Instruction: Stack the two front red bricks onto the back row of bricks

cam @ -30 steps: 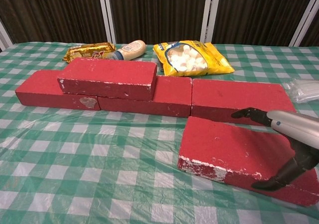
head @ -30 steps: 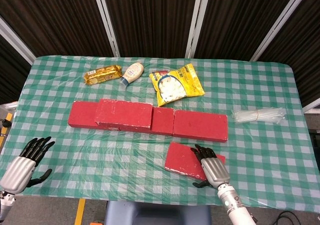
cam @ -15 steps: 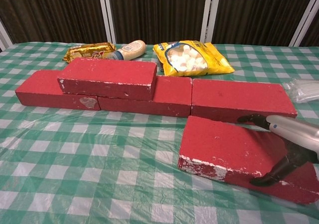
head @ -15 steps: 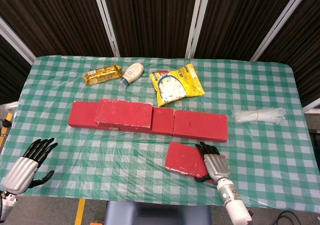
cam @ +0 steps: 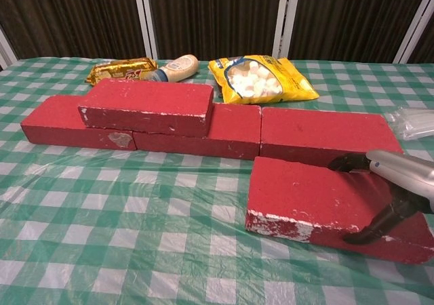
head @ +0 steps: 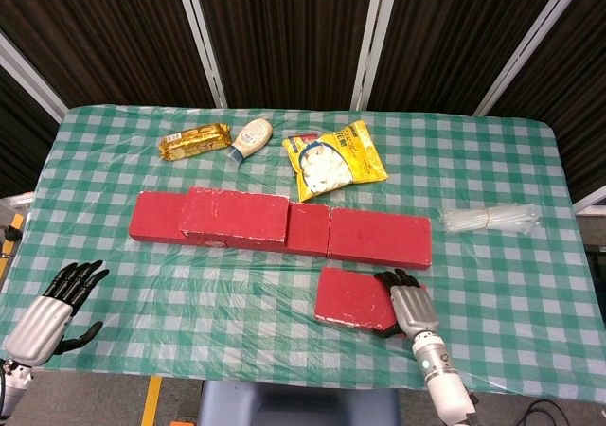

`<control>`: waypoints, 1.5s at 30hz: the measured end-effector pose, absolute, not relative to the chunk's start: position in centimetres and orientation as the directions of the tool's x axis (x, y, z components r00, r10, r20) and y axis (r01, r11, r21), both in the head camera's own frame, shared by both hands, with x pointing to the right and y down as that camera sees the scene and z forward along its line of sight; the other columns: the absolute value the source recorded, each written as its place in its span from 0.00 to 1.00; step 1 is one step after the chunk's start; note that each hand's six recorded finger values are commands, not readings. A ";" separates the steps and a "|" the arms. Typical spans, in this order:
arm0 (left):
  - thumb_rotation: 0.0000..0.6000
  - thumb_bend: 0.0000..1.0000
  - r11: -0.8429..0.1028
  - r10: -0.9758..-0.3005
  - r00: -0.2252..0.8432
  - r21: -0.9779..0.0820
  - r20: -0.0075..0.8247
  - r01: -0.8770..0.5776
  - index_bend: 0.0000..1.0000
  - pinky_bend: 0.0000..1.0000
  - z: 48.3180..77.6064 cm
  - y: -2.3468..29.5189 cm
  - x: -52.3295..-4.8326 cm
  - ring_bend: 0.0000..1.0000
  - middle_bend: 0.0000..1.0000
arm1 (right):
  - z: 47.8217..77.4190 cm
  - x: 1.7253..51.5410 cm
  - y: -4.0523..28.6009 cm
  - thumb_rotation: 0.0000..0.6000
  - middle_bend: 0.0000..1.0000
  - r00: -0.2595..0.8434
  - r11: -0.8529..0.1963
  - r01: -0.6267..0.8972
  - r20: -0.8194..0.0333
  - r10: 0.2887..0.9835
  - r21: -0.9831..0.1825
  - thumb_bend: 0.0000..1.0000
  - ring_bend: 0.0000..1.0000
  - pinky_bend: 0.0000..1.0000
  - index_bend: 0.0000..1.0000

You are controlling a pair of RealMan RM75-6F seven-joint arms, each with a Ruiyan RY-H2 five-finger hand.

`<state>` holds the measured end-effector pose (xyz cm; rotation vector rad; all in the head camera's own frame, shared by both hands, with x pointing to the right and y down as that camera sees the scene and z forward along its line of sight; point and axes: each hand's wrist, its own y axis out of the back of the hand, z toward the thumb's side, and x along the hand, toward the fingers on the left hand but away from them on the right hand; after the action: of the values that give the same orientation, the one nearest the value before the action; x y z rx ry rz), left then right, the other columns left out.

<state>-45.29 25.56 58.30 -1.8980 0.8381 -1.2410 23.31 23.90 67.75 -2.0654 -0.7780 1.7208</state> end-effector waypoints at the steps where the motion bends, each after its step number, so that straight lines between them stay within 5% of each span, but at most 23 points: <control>1: 1.00 0.35 -0.539 -0.816 0.328 -0.831 0.476 -0.136 0.00 0.02 58.3 25.5 -45.3 0.00 0.00 | 67.8 23.3 23.9 1.00 0.34 0.114 -0.793 0.192 -0.790 0.603 -0.578 0.08 0.27 0.33 0.45; 13: 1.00 0.34 -0.537 -0.818 0.323 -0.833 0.476 -0.132 0.00 0.02 58.3 25.7 -45.4 0.00 0.00 | 66.3 23.2 23.3 1.00 0.39 0.142 -0.761 0.215 -0.751 0.645 -0.612 0.08 0.33 0.40 0.51; 25: 1.00 0.35 -0.526 -0.828 0.303 -0.840 0.472 -0.129 0.00 0.02 58.4 25.6 -45.2 0.00 0.00 | 60.6 24.6 21.4 1.00 0.39 0.250 -0.686 0.228 -0.640 0.727 -0.691 0.08 0.33 0.40 0.52; 34: 1.00 0.35 -0.529 -0.833 0.266 -0.839 0.485 -0.127 0.00 0.02 59.4 24.8 -45.4 0.00 0.00 | 59.9 23.2 14.0 1.00 0.41 0.304 -0.646 0.236 -0.576 0.758 -0.726 0.08 0.36 0.42 0.53; 45: 1.00 0.35 -0.541 -0.831 0.219 -0.835 0.512 -0.100 0.00 0.02 61.6 23.4 -45.7 0.00 0.00 | 64.7 22.5 4.7 1.00 0.41 0.271 -0.733 0.133 -0.687 0.674 -0.667 0.08 0.36 0.44 0.52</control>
<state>-45.67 23.38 61.57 -1.8180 0.8627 -1.3739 22.46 4.74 64.73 -2.0617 -0.7255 1.4757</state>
